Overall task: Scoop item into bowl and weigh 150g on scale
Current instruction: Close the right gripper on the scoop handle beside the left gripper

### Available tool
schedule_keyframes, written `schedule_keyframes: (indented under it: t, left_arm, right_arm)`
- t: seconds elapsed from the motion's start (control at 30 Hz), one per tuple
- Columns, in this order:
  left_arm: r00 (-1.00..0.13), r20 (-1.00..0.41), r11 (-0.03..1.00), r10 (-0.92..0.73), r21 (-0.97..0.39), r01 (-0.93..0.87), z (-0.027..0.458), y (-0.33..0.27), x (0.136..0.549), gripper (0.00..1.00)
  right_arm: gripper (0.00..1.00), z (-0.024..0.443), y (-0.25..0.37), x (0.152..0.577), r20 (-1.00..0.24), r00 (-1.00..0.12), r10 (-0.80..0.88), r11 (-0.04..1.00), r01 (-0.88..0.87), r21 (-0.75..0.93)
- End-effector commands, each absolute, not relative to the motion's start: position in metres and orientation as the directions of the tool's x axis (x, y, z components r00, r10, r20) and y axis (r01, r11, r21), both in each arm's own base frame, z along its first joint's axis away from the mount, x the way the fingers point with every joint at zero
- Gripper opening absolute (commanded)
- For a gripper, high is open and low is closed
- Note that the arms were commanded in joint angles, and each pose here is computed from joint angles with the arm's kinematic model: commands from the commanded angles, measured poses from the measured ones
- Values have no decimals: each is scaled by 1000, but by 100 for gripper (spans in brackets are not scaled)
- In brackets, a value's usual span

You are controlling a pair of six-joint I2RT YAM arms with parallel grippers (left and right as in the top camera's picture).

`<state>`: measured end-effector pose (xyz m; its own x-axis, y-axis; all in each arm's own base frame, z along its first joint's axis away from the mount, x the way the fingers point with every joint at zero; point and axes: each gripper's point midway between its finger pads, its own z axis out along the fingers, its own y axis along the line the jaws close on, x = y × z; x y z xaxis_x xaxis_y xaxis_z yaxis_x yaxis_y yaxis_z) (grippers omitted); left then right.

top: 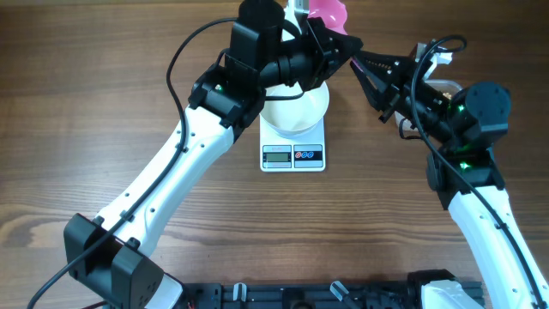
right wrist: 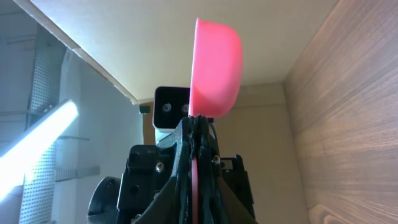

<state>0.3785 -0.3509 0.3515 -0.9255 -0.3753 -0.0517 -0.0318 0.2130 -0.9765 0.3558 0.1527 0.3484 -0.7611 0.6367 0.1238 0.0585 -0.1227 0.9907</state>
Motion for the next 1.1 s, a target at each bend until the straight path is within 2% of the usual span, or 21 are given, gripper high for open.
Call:
schedule_keyframes:
  t: [0.0, 0.3, 1.07]
  left_arm:
    - [-930, -77, 215, -359, -977, -3, 356, -353, 377, 4]
    - [-930, -77, 215, -359, -977, -3, 356, -353, 377, 4]
    - [-930, -77, 215, -359, -977, -3, 356, -353, 377, 4]
  right_arm:
    - [17, 358, 150, 360, 133, -751, 646, -143, 52, 988]
    - [14, 358, 150, 359, 146, -753, 642, -151, 63, 987]
    - [15, 357, 153, 357, 167, -766, 621, -160, 84, 983]
